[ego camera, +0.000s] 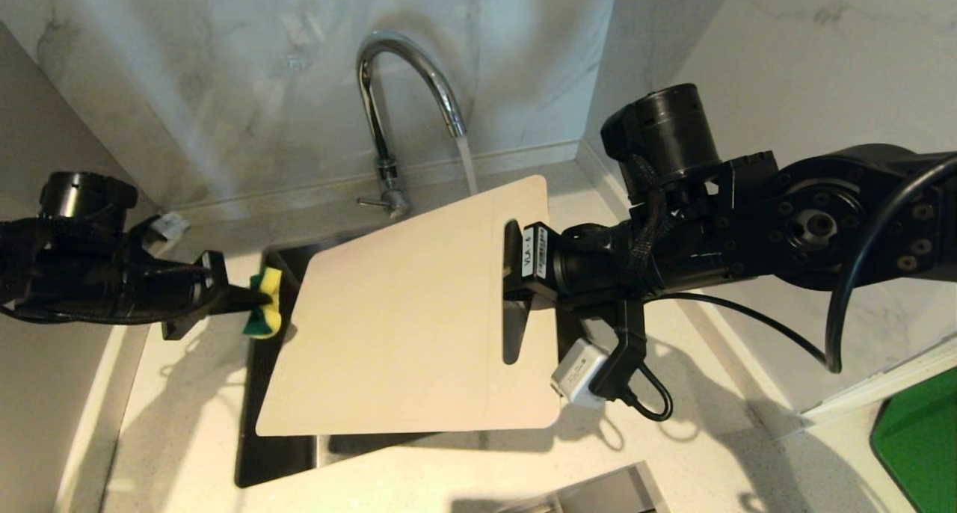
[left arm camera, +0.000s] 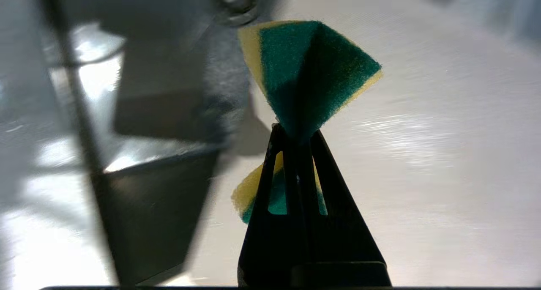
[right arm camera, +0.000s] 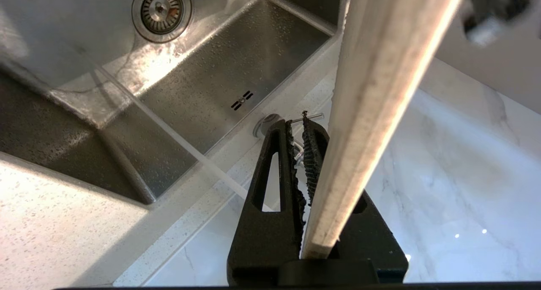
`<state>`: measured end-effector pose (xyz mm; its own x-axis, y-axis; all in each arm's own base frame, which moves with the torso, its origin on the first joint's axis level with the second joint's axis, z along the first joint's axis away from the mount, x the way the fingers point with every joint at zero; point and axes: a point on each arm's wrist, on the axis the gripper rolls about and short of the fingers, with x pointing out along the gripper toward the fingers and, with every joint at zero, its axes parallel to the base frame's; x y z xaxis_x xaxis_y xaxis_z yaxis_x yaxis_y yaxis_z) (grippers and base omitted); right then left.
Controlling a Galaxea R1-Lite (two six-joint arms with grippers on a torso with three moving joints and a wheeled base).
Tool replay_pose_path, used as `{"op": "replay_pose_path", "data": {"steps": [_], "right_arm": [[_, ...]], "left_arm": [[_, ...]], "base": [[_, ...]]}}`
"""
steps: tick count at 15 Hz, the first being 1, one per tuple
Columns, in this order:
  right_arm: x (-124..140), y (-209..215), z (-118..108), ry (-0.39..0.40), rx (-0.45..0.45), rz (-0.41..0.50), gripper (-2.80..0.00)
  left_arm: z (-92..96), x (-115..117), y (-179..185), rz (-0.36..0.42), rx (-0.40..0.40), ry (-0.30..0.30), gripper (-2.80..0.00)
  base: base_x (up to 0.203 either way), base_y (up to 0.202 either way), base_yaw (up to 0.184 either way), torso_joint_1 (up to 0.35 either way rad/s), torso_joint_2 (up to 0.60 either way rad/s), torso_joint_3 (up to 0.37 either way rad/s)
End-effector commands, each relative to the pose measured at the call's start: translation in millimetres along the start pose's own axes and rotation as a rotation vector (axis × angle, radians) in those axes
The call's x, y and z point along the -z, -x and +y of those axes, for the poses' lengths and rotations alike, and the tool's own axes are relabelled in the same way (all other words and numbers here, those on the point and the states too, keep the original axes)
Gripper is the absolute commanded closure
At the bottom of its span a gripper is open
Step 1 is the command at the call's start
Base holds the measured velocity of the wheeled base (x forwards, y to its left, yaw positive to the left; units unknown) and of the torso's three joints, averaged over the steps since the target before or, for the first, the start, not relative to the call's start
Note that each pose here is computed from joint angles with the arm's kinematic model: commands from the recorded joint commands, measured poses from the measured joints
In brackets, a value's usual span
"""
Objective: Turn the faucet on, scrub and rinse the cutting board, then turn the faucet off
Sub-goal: Scrub the cutting board underwater
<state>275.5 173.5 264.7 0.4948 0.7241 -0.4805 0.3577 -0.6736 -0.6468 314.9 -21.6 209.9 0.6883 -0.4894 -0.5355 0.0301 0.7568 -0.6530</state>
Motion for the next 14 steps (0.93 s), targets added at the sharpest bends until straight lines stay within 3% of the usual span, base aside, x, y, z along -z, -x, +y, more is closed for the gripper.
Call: {"op": "replay_pose_path", "data": {"steps": [1,5,7,11,14], "right_arm": [[-1,-2,1,0.011,-0.003,-0.008,0.00],[-1,-1,1,0.013,-0.001,-0.006,0.00],[-2,2,-1,0.016,0.004,-0.003,0.00],[-5,8,-2,0.018,0.005,-0.002,0.00],[-5,12,-4,0.021,0.009,0.005,0.00]], "left_arm": [[-43.4,-7,18,-0.045,0.098,-0.032,0.00],[-133.3,8,29,0.041,0.278,-0.095,0.00],[-163.3,18,7,0.086,0.313,-0.115,0.00],[-191.8,33,-35,0.136,0.332,-0.144,0.00],[-190.1,35,-43,0.149,0.312,-0.132,0.00]], "base": [[0.000,0.000,0.000,0.000,0.00,0.000],[0.000,0.000,0.000,0.000,0.00,0.000],[0.000,0.000,0.000,0.000,0.00,0.000],[0.000,0.000,0.000,0.000,0.00,0.000],[0.000,0.000,0.000,0.000,0.00,0.000]]}}
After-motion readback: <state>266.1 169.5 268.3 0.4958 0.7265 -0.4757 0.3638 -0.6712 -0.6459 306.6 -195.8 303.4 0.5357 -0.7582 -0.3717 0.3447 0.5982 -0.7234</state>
